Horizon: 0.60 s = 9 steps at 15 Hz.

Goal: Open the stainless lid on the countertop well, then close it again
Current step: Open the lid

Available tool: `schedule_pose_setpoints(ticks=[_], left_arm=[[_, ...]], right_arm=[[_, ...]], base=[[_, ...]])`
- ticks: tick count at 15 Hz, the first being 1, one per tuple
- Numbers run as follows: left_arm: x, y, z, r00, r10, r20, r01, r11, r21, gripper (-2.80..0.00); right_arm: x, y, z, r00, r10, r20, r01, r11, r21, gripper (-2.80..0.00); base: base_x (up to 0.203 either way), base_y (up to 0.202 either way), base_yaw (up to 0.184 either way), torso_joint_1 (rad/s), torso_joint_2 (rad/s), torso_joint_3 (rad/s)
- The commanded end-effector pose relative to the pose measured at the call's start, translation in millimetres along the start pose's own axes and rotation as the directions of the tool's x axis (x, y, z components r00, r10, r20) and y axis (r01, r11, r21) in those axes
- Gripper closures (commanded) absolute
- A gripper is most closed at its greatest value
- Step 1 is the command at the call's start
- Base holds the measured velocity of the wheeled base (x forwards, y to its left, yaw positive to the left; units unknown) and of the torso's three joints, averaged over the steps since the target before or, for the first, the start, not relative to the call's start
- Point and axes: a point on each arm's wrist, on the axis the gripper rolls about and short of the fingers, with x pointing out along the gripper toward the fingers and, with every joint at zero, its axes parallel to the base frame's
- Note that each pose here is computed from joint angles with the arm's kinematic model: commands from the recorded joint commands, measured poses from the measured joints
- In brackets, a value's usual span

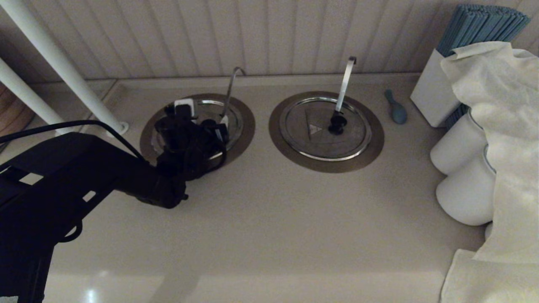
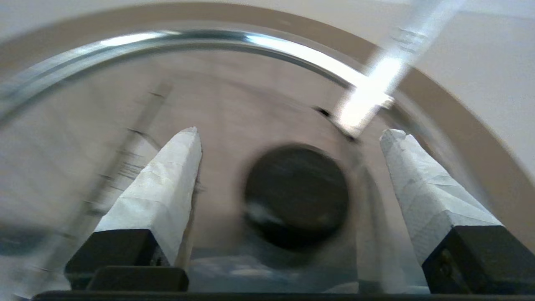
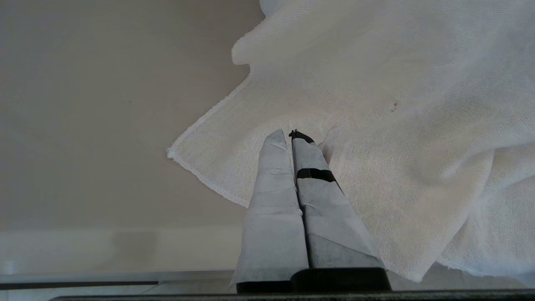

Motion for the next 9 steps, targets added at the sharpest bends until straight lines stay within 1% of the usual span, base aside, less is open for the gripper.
schedule_pose_setpoints(ticks=[1, 9], left_arm=[[3.2, 5.9, -2.9, 1.0, 0.018, 0.005, -0.018, 1.0, -0.001, -2.8], [1.3, 15.9, 16.4, 0.998, 0.036, 0.044, -0.035, 0.999, -0.014, -2.8]], right_arm=[[0.1, 0.0, 0.1, 1.0, 0.0, -0.002, 0.0, 1.0, 0.0, 0.0], [0.2, 0.0, -0.2, 1.0, 0.0, -0.003, 0.0, 1.0, 0.0, 0.0]], base=[[0.0, 0.0, 0.0, 0.0, 0.0, 0.0], [0.0, 0.0, 0.0, 0.0, 0.0, 0.0]])
